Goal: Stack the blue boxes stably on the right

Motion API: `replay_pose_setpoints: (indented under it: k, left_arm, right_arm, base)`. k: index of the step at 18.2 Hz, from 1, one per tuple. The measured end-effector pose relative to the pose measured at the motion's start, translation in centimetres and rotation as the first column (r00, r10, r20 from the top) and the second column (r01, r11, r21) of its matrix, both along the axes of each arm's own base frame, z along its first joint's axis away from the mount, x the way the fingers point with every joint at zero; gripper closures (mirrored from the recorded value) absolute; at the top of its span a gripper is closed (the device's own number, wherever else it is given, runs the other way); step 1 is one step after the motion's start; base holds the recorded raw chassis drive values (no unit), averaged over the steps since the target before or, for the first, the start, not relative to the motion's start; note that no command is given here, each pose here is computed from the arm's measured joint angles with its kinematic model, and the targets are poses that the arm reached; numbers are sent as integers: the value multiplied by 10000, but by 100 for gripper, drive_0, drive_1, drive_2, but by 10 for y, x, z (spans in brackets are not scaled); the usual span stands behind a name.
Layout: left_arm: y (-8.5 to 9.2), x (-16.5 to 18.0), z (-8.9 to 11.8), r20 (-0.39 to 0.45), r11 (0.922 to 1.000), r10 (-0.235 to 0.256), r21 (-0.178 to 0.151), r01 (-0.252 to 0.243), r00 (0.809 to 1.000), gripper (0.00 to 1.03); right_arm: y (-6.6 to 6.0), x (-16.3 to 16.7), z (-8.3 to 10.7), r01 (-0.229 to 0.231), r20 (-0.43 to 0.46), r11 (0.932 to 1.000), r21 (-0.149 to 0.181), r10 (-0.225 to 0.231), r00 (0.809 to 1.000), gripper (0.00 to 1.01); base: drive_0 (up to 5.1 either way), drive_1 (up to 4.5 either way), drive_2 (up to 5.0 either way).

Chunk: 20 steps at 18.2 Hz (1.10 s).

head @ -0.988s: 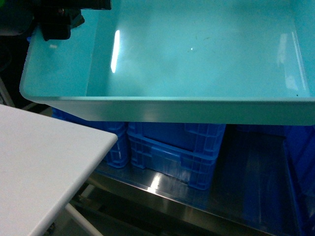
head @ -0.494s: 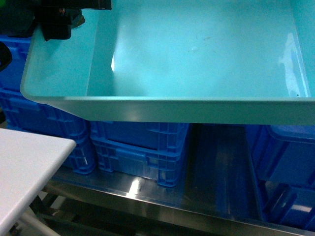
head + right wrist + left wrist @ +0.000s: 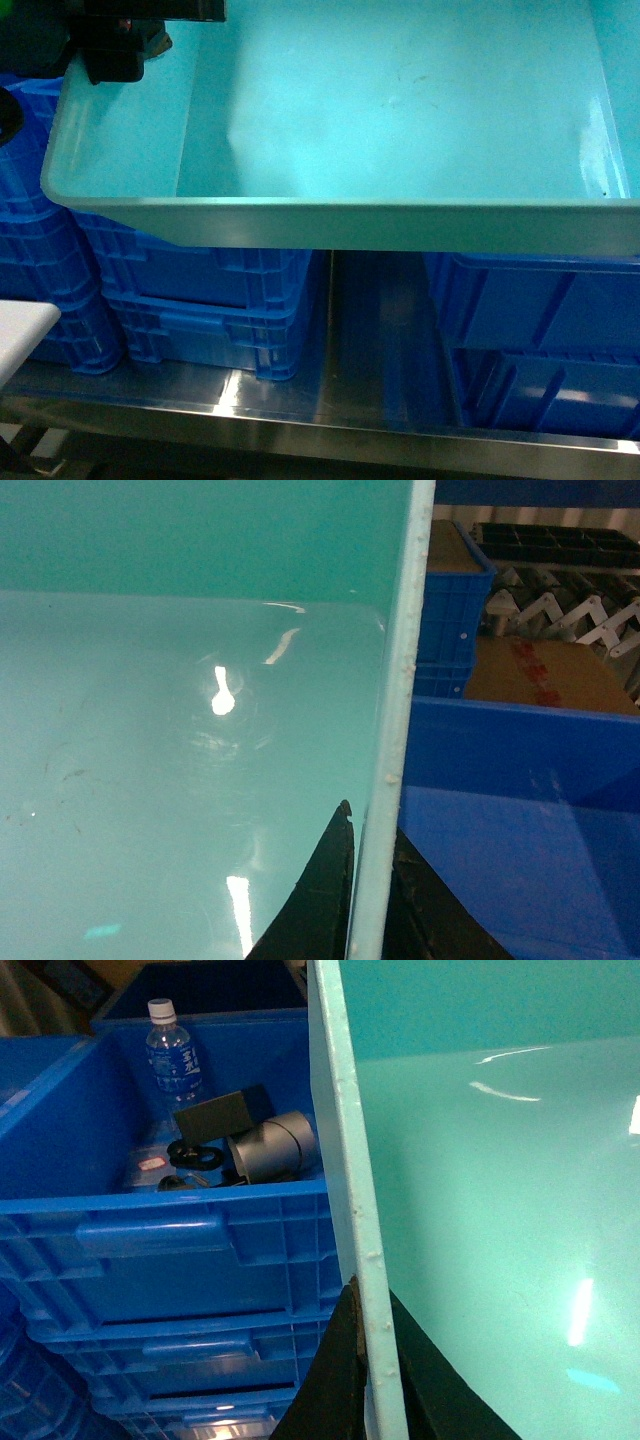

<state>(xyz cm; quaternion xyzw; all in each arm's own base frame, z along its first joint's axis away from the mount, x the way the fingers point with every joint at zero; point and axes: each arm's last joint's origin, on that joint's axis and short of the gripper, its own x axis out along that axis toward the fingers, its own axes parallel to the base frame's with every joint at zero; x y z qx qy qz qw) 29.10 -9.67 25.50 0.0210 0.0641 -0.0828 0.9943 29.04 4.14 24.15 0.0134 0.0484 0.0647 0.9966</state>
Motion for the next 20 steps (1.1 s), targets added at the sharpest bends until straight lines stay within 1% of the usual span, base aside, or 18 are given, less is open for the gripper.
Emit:
replay_pose_setpoints:
  k: [20]
  left_arm:
    - [0,0,0,1,10000,7,5,-7,10000,101]
  right_arm:
    - [0,0,0,-3,-4,10000,4,3,10000,94]
  base:
    - [465,-229,-229]
